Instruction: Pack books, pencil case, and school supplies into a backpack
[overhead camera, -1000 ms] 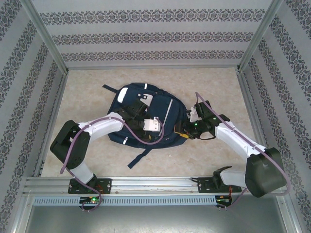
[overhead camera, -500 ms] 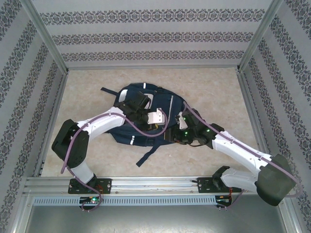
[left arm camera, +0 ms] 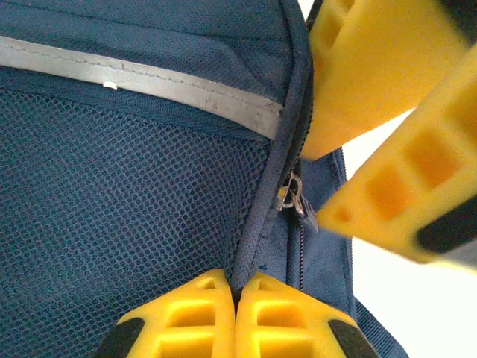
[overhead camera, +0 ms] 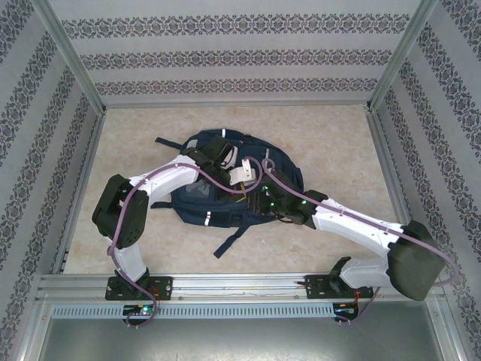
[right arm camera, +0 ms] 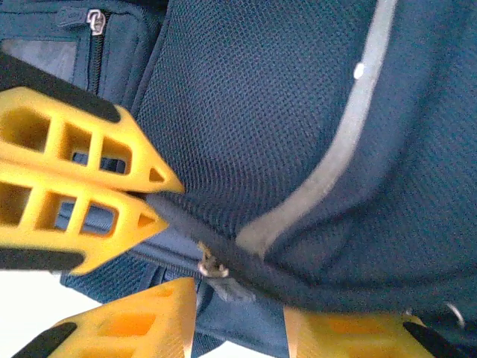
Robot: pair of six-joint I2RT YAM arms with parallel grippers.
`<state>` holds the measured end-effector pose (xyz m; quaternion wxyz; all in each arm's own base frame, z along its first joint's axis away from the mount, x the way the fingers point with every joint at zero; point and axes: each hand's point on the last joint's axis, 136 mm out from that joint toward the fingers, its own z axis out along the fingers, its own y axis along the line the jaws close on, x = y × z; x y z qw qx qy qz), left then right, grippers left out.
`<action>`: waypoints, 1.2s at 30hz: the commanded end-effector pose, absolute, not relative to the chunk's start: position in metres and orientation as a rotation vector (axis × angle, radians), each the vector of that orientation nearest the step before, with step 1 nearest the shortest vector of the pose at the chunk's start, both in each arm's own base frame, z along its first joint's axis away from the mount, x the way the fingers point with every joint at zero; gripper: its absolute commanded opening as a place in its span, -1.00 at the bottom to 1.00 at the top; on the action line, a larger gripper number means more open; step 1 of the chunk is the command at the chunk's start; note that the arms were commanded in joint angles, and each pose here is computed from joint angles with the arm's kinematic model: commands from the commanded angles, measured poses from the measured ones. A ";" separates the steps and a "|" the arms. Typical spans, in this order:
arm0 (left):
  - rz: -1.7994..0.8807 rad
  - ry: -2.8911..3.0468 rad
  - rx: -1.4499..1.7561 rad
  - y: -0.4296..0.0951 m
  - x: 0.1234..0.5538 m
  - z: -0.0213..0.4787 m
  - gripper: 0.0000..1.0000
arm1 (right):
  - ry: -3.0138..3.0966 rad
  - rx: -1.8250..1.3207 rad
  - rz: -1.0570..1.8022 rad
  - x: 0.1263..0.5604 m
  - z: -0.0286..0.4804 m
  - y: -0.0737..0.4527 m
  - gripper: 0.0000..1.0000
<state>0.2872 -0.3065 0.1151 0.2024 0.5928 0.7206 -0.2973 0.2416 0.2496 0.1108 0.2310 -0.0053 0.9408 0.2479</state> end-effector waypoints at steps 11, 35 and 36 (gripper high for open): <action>-1.015 1.941 1.601 -0.310 0.272 0.143 -1.00 | 2.555 0.198 0.470 0.261 0.108 0.240 -0.67; -0.717 1.660 1.722 -0.239 0.289 0.122 -1.00 | 2.770 0.049 0.826 0.233 0.103 0.181 -0.81; -0.695 1.646 1.721 -0.235 0.293 0.119 -1.00 | 2.770 0.039 0.846 0.232 0.103 0.182 -0.82</action>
